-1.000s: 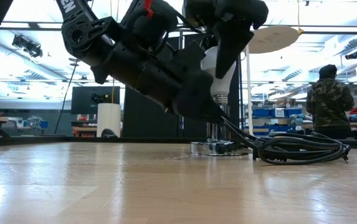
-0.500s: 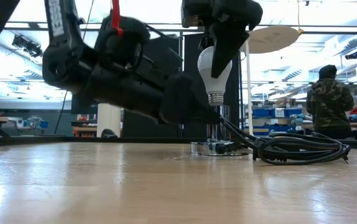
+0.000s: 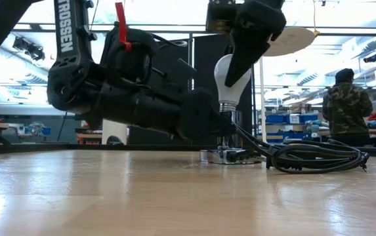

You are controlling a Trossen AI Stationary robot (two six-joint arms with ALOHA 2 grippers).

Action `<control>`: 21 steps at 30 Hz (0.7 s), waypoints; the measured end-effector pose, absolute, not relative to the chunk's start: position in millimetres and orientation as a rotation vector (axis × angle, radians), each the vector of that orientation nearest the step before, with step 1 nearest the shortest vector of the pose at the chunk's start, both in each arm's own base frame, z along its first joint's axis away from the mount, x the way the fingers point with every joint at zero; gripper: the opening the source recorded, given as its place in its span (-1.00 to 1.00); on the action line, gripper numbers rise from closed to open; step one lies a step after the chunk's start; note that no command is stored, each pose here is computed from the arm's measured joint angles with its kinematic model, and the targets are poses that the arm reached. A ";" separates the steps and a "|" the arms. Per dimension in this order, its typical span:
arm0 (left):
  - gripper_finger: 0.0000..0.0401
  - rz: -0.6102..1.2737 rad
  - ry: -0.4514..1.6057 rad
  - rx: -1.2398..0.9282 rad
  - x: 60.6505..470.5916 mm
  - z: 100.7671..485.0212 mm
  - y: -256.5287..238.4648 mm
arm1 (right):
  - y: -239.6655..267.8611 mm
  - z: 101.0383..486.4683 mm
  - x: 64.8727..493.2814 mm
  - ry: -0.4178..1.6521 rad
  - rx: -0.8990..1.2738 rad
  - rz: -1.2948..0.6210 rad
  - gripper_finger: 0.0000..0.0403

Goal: Screw lightbulb
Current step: Insert the white lightbulb into the silver lamp

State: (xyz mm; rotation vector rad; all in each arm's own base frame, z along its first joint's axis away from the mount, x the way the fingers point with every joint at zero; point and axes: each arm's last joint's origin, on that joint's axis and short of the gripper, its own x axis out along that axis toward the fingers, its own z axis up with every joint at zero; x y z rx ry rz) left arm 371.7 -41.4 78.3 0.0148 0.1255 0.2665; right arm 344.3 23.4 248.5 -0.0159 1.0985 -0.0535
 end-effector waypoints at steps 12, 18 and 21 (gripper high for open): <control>0.03 0.271 0.150 0.062 377.4 75.3 -40.6 | 21.6 242.5 342.0 1.098 -0.019 -0.050 0.43; -0.11 0.271 0.153 0.077 377.4 75.2 -40.5 | 21.8 241.1 343.6 1.078 -0.056 0.003 0.43; -0.10 0.271 0.156 0.078 377.4 75.0 -40.5 | 19.3 237.8 343.1 1.079 -0.077 0.024 0.43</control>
